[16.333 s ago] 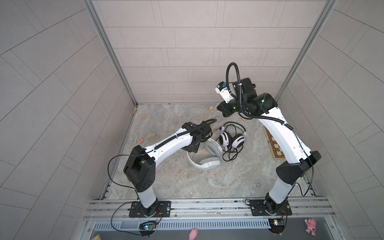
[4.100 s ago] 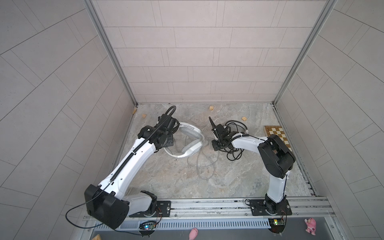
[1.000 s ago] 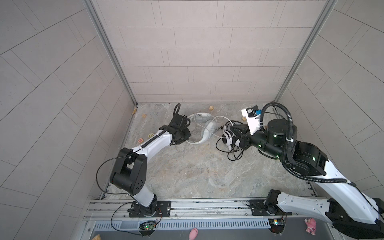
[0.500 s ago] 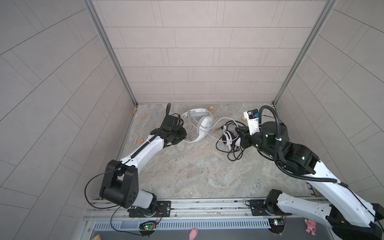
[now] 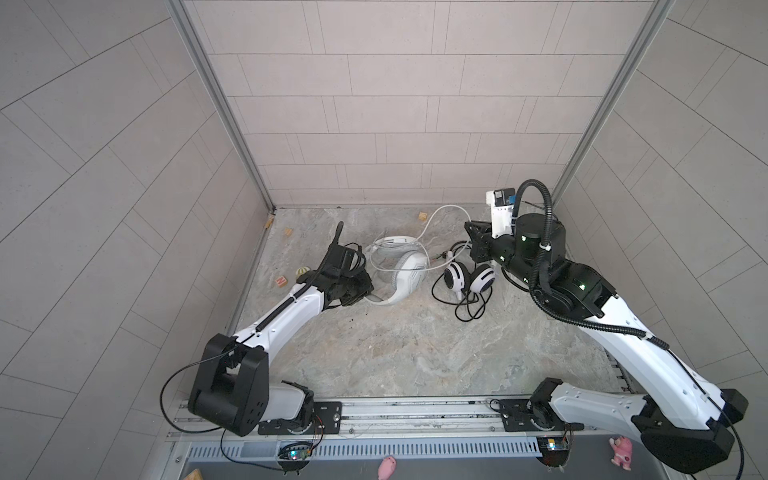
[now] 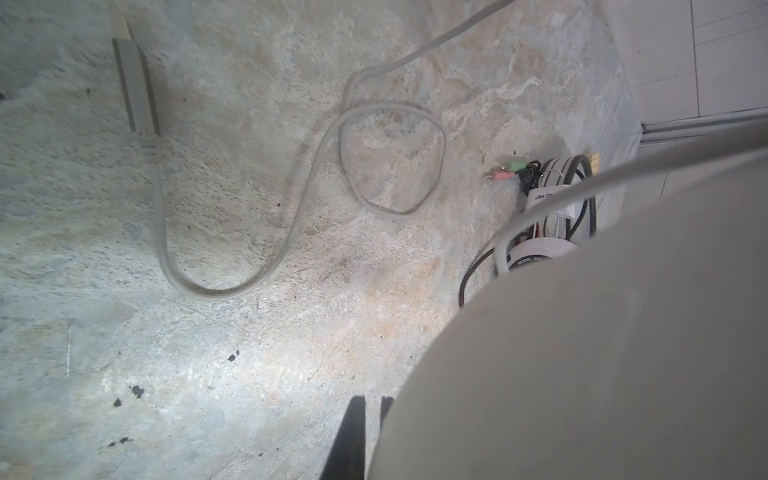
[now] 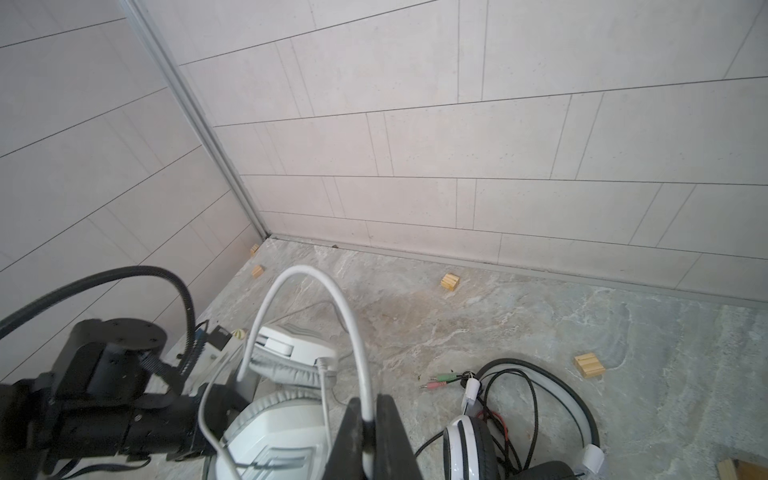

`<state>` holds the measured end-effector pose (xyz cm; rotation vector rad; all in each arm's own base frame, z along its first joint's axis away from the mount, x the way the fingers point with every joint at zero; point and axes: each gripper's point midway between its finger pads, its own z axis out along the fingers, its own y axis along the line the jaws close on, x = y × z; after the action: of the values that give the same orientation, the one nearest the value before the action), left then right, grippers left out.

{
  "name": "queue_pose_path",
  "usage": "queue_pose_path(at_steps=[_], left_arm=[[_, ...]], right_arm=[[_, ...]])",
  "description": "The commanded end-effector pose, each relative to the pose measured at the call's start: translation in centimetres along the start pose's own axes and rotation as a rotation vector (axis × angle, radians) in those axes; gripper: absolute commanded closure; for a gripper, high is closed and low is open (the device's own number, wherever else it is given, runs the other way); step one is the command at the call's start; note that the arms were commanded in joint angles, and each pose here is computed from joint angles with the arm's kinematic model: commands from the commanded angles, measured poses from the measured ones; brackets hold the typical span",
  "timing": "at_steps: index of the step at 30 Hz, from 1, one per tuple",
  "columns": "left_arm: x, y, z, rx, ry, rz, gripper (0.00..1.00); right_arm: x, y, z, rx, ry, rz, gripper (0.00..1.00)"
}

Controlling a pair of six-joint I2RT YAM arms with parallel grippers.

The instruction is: Wrap the headphones

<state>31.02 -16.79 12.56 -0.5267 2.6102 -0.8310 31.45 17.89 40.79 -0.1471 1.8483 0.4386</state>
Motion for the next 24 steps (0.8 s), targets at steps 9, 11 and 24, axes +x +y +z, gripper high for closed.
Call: queue_pose_path(at_steps=[9,11,24], left_arm=[[1.8,-2.2,-1.1,0.065,0.032,0.096,0.96],[1.9,-2.0,-1.0,0.058,0.03,0.099,0.96],[1.5,-1.9,-2.0,0.032,0.011,0.126,0.98]], right_arm=[[-4.3,-1.9,2.1,0.023,-0.132,0.127,0.9],[-4.6,-1.7,2.5,0.019,-0.134,0.127,0.9],[-4.9,-2.4,2.8,0.018,-0.147,0.165,0.88]])
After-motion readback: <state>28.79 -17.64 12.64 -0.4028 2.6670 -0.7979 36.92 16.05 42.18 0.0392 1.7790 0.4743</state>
